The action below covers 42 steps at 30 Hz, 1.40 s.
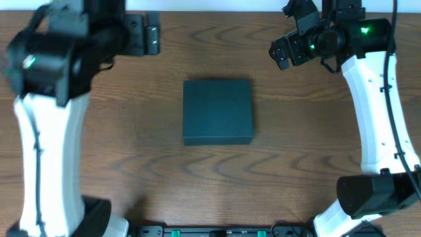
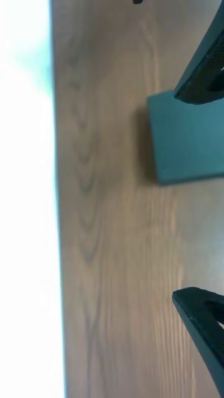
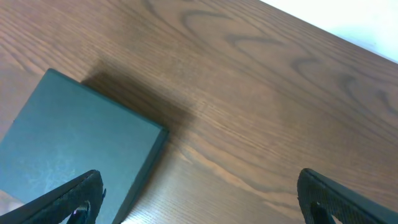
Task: Pack container
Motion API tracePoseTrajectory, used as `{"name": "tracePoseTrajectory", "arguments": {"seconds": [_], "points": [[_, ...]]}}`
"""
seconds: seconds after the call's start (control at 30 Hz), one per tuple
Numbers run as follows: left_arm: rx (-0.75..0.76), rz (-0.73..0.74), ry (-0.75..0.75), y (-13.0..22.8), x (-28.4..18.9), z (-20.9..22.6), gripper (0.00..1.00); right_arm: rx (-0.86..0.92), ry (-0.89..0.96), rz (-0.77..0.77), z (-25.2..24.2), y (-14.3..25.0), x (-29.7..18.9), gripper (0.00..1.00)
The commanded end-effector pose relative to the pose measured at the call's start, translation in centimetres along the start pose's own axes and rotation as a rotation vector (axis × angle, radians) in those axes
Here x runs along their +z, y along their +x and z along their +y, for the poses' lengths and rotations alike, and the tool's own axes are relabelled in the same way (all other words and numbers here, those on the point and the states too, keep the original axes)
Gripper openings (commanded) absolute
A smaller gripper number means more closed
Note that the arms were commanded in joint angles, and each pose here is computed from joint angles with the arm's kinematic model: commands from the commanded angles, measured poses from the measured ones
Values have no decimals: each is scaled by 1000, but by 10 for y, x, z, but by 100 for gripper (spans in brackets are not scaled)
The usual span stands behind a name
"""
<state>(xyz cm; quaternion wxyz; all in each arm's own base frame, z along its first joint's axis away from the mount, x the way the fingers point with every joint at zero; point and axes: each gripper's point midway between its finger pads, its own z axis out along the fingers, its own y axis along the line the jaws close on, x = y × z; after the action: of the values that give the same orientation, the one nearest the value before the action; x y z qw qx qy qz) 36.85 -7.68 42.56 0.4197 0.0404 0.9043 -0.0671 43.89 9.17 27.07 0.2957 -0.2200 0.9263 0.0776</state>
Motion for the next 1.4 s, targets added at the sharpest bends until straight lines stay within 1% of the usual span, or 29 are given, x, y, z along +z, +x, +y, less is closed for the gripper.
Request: {"name": "tracePoseTrajectory", "arguments": {"seconds": [0.0, 0.17, 0.3, 0.43, 0.6, 0.73, 0.9, 0.97, 1.07, 1.2, 1.37], "points": [[51, -6, -115, 6, -12, 20, 95, -9, -1, -11, 5, -4, -3, 99], [23, -28, -144, 24, -33, 38, 95, -9, -1, -11, 5, -4, -3, 99], [-8, -59, -150, 54, -45, 50, 95, -9, -1, -11, 5, -4, -3, 99], [-31, -67, -177, 98, -45, 62, 95, -9, -1, -11, 5, -4, -3, 99], [-63, -130, -176, 154, -39, 71, 95, -9, -1, -11, 5, -4, -3, 99], [-65, -171, -165, 203, -25, 72, 95, -9, -1, -11, 5, -4, -3, 99], [-72, -187, -161, 261, 1, 75, 95, -9, -1, -11, 5, -4, -3, 99], [-109, -194, -173, 281, 12, 80, 95, -9, -1, -11, 5, -4, -3, 99], [-175, -218, -202, 301, 24, 89, 95, -9, -1, -11, 5, -4, -3, 99], [-193, -220, -221, 323, 37, 95, 95, -9, -1, -11, 5, -4, -3, 99], [-193, -220, -222, 324, 38, 95, 95, -9, -1, -11, 5, -4, -3, 99]]}}
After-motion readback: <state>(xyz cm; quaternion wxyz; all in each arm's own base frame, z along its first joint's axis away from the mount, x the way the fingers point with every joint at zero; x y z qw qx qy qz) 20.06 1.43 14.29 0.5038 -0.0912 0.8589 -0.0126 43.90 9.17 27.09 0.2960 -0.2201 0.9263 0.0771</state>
